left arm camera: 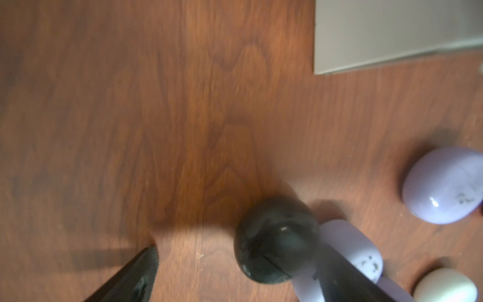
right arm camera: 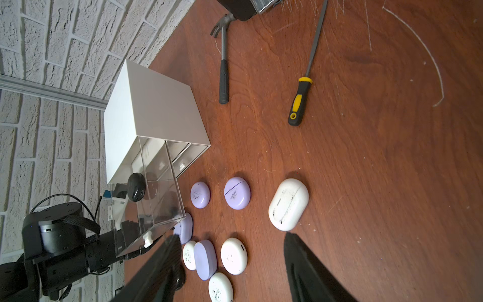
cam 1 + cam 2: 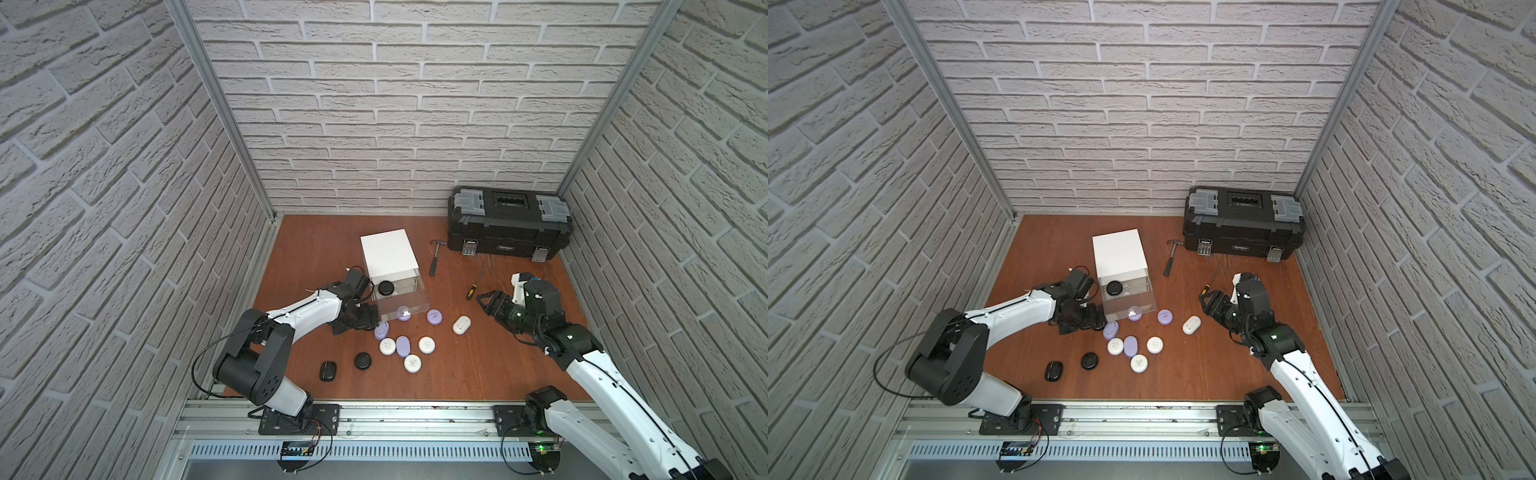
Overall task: Put the bluetooth earphones in the drawer according to color
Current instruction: Pick up the Bluetooth earphone from the center of the board.
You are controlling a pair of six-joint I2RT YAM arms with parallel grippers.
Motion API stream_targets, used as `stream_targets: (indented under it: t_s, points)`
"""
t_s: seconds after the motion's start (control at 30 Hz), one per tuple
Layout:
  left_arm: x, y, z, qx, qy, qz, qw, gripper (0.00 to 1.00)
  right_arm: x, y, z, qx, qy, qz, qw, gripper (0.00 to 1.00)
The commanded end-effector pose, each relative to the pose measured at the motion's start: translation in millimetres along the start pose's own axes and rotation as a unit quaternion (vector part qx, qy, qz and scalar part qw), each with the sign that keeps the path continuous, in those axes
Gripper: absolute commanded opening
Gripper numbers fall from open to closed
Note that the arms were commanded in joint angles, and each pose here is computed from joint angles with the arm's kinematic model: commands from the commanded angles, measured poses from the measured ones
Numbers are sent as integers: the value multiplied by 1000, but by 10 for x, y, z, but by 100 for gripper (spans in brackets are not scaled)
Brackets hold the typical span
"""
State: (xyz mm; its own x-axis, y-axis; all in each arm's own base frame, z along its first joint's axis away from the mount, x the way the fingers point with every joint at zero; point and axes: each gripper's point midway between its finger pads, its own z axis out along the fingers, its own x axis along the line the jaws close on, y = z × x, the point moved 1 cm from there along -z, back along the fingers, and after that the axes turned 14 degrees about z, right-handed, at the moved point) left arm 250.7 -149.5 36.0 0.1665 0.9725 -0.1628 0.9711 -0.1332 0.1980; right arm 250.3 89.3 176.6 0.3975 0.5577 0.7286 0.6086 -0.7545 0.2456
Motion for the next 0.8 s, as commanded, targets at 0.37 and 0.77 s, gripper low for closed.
stream_targets:
  t_s: [0.37,0.77]
  points:
    - [-37,67,116,-3,-3,-2,1000,98,59,73,-30,-15,13,-2,1000,67]
    - [315,-90,-8,21,56,-12,998,98,54,70,-29,-15,14,0,1000,67]
